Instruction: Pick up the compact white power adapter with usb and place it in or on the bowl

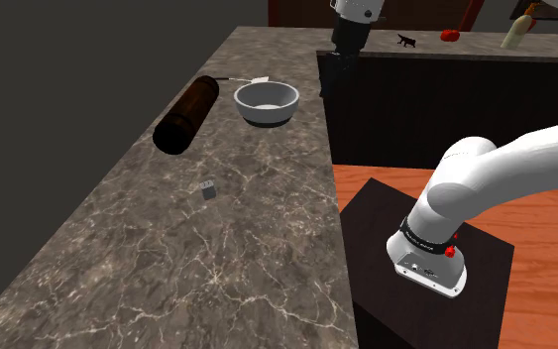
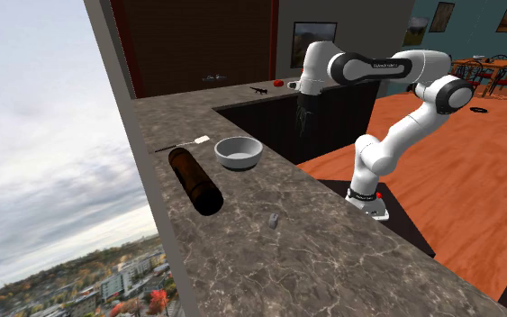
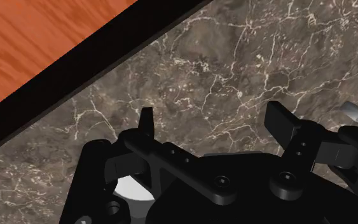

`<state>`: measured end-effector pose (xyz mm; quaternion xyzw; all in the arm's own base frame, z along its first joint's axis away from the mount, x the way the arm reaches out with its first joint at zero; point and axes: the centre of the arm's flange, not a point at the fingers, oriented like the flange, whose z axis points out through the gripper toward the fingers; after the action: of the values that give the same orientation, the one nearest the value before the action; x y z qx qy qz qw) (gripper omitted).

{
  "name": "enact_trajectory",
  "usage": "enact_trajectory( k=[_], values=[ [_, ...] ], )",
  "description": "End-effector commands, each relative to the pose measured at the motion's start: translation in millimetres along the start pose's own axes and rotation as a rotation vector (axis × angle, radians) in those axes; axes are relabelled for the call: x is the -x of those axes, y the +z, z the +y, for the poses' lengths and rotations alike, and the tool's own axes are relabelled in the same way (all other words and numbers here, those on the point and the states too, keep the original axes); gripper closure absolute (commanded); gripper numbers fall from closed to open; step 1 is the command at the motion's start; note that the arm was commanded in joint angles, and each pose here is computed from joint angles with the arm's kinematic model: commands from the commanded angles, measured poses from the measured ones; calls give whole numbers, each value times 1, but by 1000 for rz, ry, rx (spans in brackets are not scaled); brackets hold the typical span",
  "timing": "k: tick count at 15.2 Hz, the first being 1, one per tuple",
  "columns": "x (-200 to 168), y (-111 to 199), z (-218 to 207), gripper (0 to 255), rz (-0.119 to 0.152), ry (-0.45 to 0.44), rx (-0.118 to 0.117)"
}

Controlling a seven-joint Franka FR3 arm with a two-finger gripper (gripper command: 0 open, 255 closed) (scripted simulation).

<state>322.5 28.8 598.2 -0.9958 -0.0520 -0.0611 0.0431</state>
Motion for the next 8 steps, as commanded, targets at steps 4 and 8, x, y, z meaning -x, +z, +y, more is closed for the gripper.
enact_trajectory(
  k=[4, 8],
  values=[
    [-15, 15, -34, 0, -4, -6, 2],
    [-35, 35, -80, 0, -10, -15, 6]
  ],
)
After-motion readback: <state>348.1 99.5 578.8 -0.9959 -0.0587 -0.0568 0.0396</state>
